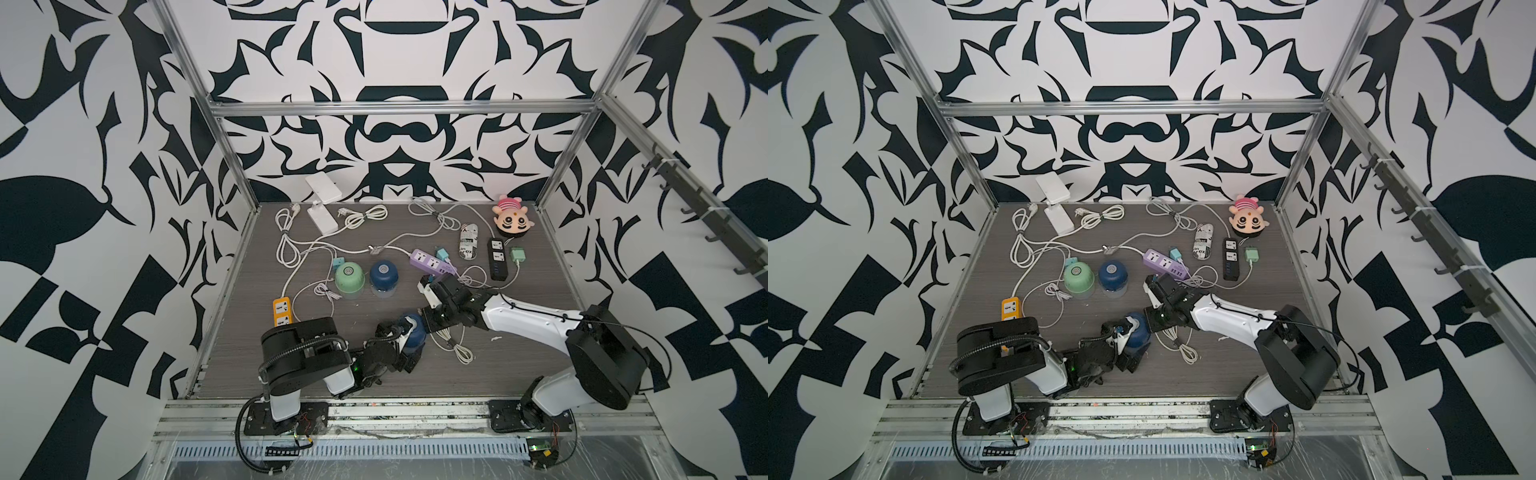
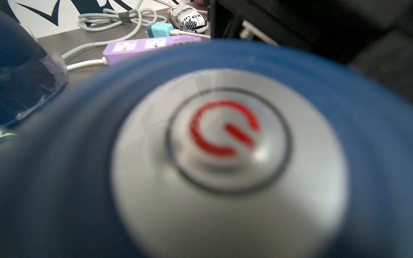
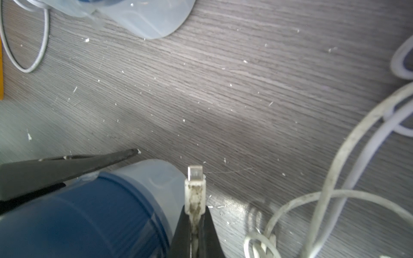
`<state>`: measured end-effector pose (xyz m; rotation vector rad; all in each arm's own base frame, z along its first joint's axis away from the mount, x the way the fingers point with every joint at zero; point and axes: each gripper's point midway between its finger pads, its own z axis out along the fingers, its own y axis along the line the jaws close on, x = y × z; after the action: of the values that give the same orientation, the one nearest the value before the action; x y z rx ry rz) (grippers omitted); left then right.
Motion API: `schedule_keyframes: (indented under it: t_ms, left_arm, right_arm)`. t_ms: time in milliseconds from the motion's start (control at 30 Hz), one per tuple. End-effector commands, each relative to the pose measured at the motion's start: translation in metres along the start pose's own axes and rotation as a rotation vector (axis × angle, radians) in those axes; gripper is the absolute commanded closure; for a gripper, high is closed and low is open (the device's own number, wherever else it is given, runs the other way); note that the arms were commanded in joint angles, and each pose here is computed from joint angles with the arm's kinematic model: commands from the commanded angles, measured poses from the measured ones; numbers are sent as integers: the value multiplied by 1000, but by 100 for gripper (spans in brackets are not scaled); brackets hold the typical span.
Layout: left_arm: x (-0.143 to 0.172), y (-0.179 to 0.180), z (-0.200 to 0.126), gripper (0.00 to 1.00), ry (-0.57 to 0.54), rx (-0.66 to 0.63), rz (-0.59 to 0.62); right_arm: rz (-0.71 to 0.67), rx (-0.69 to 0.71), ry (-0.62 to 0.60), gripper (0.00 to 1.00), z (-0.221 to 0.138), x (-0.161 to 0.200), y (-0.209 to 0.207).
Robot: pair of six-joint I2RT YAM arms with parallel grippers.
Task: Charge the cordless meat grinders
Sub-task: Pick up the cordless meat grinder at the center of the board.
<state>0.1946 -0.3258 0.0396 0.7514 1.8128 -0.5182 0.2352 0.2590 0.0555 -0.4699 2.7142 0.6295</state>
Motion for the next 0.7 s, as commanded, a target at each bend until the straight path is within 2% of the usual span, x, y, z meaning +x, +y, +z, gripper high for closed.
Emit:
schedule_keyframes:
  t_ms: [0, 133, 267, 433, 667]
  left_arm:
    - [-12, 4, 5, 7, -58, -28, -22]
    - [-18, 6, 3, 23, -96, -38, -32]
    - [-25, 8, 1, 30, -118, -44, -26]
    - [-37, 12, -5, 32, -136, -48, -25]
    - [-48, 24, -6, 36, -56, 2, -53]
  right_arm:
    - [-16, -80, -8, 100, -5, -1, 22]
    - [-15, -82, -12, 100, -8, 1, 22]
    - [-26, -59, -24, 100, -17, 1, 19]
    - [-73, 35, -45, 100, -43, -1, 7]
    - [-184, 110, -30, 100, -88, 1, 4]
